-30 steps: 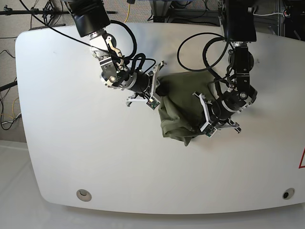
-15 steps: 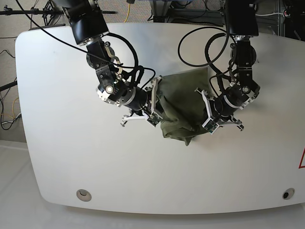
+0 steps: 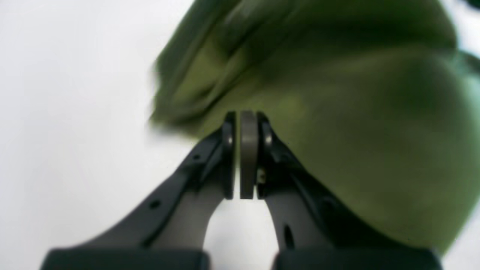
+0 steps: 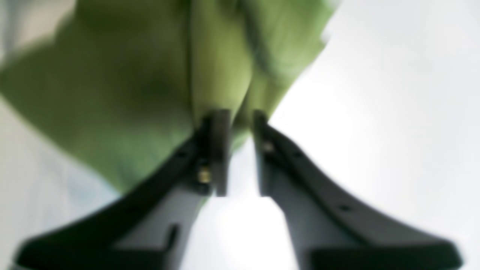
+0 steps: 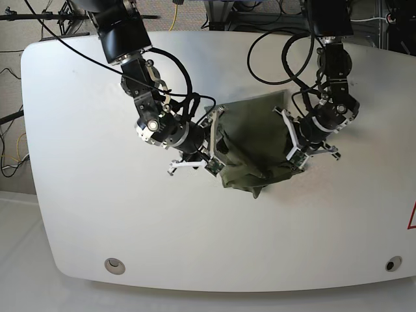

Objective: Fold the T-shirt properly

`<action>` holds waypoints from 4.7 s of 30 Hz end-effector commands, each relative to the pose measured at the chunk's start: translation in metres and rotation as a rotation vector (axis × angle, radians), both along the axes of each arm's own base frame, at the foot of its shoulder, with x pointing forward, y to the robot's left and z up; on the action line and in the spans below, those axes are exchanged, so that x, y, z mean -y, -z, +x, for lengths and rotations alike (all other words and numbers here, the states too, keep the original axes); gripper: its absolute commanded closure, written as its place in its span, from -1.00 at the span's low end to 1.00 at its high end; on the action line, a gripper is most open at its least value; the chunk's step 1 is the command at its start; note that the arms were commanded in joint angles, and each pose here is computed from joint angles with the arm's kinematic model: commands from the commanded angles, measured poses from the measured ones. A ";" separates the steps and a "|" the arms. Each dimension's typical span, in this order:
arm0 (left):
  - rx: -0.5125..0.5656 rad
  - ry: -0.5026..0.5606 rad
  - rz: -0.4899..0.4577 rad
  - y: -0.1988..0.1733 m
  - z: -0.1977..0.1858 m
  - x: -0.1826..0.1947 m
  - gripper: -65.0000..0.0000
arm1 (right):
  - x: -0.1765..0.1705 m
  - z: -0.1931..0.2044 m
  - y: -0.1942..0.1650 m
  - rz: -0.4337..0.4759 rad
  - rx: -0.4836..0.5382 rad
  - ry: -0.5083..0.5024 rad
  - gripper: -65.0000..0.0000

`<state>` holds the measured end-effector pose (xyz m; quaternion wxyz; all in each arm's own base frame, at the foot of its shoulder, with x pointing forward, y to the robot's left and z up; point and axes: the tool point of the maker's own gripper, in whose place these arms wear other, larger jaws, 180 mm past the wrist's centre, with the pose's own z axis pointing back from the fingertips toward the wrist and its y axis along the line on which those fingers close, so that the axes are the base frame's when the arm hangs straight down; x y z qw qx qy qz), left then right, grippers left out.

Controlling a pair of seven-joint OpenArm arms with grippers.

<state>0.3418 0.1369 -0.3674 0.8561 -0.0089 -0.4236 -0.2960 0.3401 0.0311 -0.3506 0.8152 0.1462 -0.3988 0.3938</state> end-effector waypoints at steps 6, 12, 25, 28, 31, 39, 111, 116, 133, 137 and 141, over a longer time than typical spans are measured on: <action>0.077 -0.078 -0.013 -0.023 0.012 -0.029 1.00 | -0.016 0.028 -0.014 0.046 0.024 0.002 0.03; 0.103 -0.181 0.003 -0.032 0.005 -0.066 1.00 | -0.020 0.041 0.004 0.066 -0.015 0.013 0.13; 0.117 -0.234 0.035 -0.038 -0.005 -0.090 1.00 | -0.017 0.058 0.013 0.082 -0.024 0.030 0.19; 0.116 -0.234 0.037 -0.038 -0.006 -0.091 1.00 | -0.017 0.058 0.012 0.083 -0.021 0.030 0.19; 0.116 -0.232 0.036 -0.038 -0.006 -0.090 1.00 | -0.019 0.065 0.004 0.088 -0.003 0.028 0.19; 0.115 -0.229 0.036 -0.038 -0.005 -0.089 1.00 | -0.026 0.075 -0.010 0.101 0.024 0.021 0.19; 0.094 -0.228 0.037 -0.030 -0.011 -0.089 1.00 | -0.097 0.070 -0.003 0.147 -0.003 -0.108 0.19; 0.062 -0.232 0.025 -0.019 -0.013 -0.089 1.00 | -0.096 0.076 -0.008 0.146 0.012 -0.107 0.19; 0.050 -0.237 0.019 -0.014 -0.014 -0.090 1.00 | -0.049 0.107 -0.022 0.167 0.039 0.017 0.19; 0.070 -0.238 0.022 -0.020 -0.012 -0.092 1.00 | -0.049 0.095 -0.021 0.139 0.025 0.007 0.19; 0.121 -0.273 0.054 -0.040 -0.012 -0.111 1.00 | -0.055 0.079 -0.031 0.145 0.047 -0.011 0.19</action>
